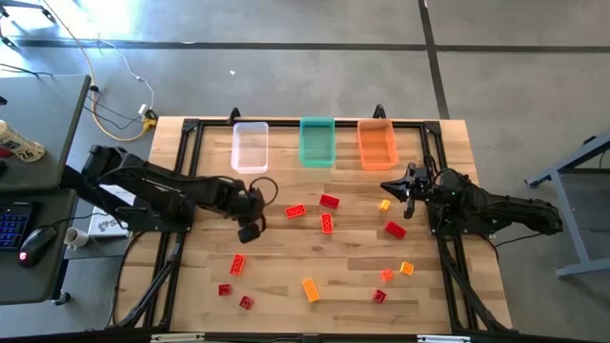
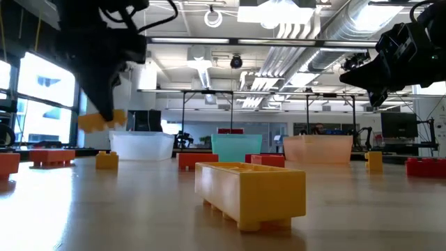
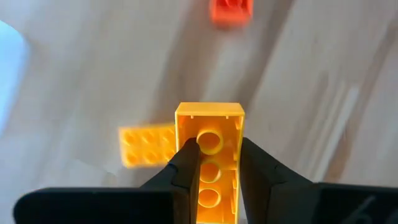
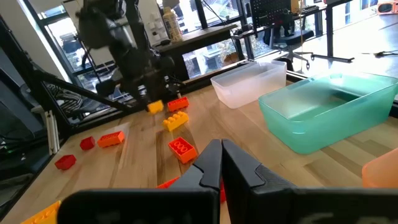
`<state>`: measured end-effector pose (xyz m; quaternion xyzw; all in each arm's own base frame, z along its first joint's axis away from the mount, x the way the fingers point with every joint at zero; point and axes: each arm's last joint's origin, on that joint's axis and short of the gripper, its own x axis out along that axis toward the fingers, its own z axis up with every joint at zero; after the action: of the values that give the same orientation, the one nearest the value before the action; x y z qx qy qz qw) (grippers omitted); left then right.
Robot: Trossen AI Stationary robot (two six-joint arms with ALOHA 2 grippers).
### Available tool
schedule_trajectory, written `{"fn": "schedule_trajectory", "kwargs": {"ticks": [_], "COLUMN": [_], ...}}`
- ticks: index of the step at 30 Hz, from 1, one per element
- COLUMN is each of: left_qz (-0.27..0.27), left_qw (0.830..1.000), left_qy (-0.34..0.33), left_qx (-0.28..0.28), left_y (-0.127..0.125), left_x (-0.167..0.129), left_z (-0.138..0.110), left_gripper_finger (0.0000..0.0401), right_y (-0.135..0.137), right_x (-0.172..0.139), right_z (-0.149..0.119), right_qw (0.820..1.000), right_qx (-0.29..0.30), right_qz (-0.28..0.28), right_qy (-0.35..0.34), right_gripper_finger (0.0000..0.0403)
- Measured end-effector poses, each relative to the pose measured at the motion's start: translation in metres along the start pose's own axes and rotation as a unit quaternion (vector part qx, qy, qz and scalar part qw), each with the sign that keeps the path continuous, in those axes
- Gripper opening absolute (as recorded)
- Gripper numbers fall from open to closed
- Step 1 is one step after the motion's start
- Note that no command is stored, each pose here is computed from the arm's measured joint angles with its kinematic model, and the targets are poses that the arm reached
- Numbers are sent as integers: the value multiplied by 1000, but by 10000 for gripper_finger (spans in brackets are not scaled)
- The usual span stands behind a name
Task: Sort & place blocks by color
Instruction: Put the yellow game piece into the transparent bin
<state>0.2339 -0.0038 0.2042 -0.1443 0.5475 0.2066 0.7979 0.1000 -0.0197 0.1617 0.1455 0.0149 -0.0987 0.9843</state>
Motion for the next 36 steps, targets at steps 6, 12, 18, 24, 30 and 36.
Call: {"fn": "schedule_trajectory", "kwargs": {"ticks": [6,12,18,24,30,36], "left_qz": [38,92,128,162,178,182], "left_qw": [997,987,970,960,958,963], "left_qy": [-58,-94,-137,-132,-98,-49], "left_qx": [-38,-92,-154,-188,-204,-192], "left_y": [24,61,102,140,168,187], "left_x": [-16,-24,-25,-25,-13,7], "left_z": [25,46,63,64,62,61], "left_gripper_finger": [59,60,60,60,60,63], "right_y": [0,0,0,0,0,0], "right_x": [0,0,0,0,0,0], "right_z": [0,0,0,0,0,0], "right_qw": [1000,1000,1000,1000,1000,1000], "right_qx": [0,0,0,0,0,0], "right_qz": [0,0,0,0,0,0], "right_qy": [0,0,0,0,0,0], "right_gripper_finger": [0,0,0,0,0,0]}}
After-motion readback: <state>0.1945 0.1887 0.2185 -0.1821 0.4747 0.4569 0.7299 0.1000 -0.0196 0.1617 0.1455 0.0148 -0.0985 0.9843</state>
